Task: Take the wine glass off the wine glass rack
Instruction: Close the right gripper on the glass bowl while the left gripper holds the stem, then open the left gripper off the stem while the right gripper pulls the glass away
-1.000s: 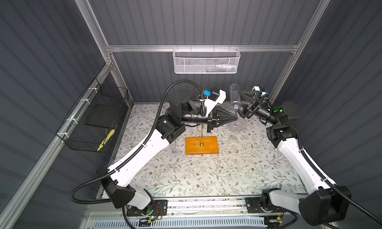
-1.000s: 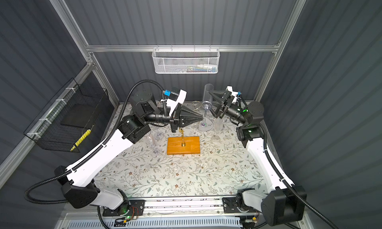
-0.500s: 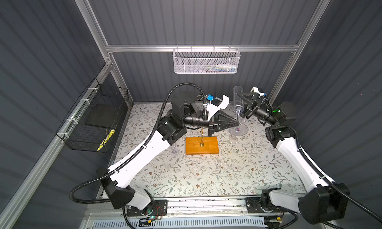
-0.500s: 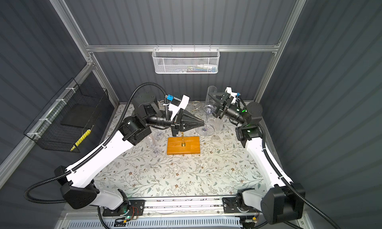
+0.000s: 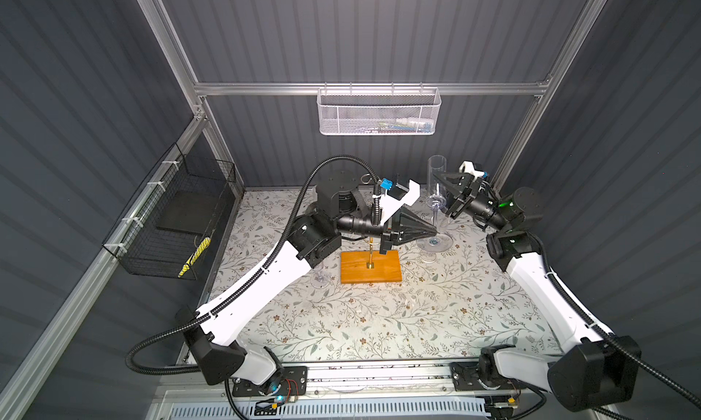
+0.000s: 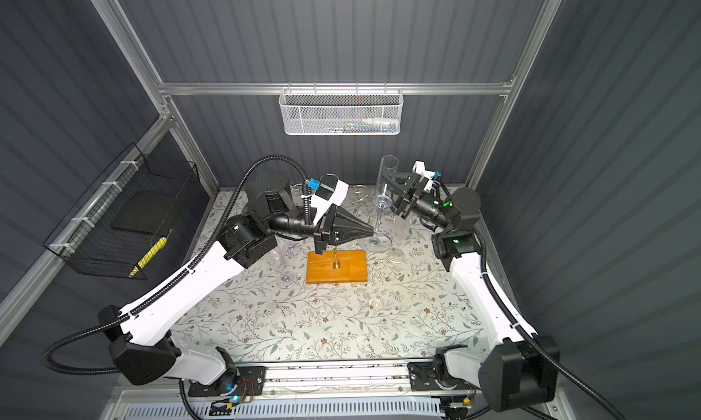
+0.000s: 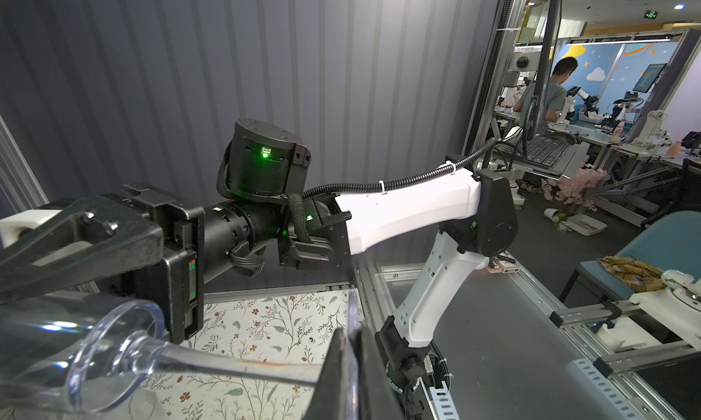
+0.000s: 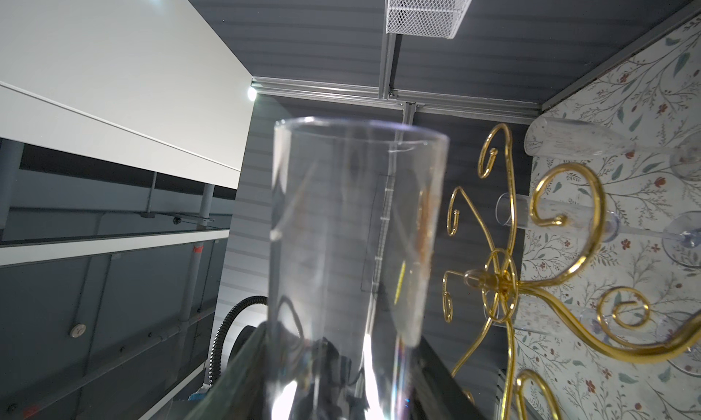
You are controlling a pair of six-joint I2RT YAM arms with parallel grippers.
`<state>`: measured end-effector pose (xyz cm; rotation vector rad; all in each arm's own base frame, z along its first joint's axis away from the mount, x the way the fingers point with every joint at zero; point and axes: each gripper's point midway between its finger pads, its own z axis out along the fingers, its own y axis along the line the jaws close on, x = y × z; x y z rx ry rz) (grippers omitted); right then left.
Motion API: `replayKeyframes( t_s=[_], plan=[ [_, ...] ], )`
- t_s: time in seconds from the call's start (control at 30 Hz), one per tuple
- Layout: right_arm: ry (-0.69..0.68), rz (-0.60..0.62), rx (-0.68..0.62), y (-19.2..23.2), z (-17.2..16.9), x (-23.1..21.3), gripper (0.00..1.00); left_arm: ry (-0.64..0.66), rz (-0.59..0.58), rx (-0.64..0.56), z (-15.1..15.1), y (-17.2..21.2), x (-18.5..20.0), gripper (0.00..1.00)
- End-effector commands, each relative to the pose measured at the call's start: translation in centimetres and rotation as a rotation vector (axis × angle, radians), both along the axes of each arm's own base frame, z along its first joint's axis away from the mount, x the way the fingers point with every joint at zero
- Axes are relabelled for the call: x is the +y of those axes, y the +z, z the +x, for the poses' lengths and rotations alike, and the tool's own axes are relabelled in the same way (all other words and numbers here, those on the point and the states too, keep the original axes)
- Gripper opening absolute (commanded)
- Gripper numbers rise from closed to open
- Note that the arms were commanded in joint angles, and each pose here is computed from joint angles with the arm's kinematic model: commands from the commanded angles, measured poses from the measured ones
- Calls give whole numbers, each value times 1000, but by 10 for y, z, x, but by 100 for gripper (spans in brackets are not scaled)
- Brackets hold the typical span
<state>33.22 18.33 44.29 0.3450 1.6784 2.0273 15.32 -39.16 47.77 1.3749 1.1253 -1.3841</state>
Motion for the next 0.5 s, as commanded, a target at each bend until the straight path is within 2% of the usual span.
replayKeyframes(
  t_s=[0.0,0.17,0.47],
  plan=[
    [-22,-37,-101,9,-7,-1,40,-14,-47,-38,-10,16,7,0],
    [-30,-62,-118,8,-9,-2,39,24,-60,-47,-7,18,9,24],
    [-97,-160,-182,10,-15,-11,36,150,-74,-48,1,21,23,53]
  ],
)
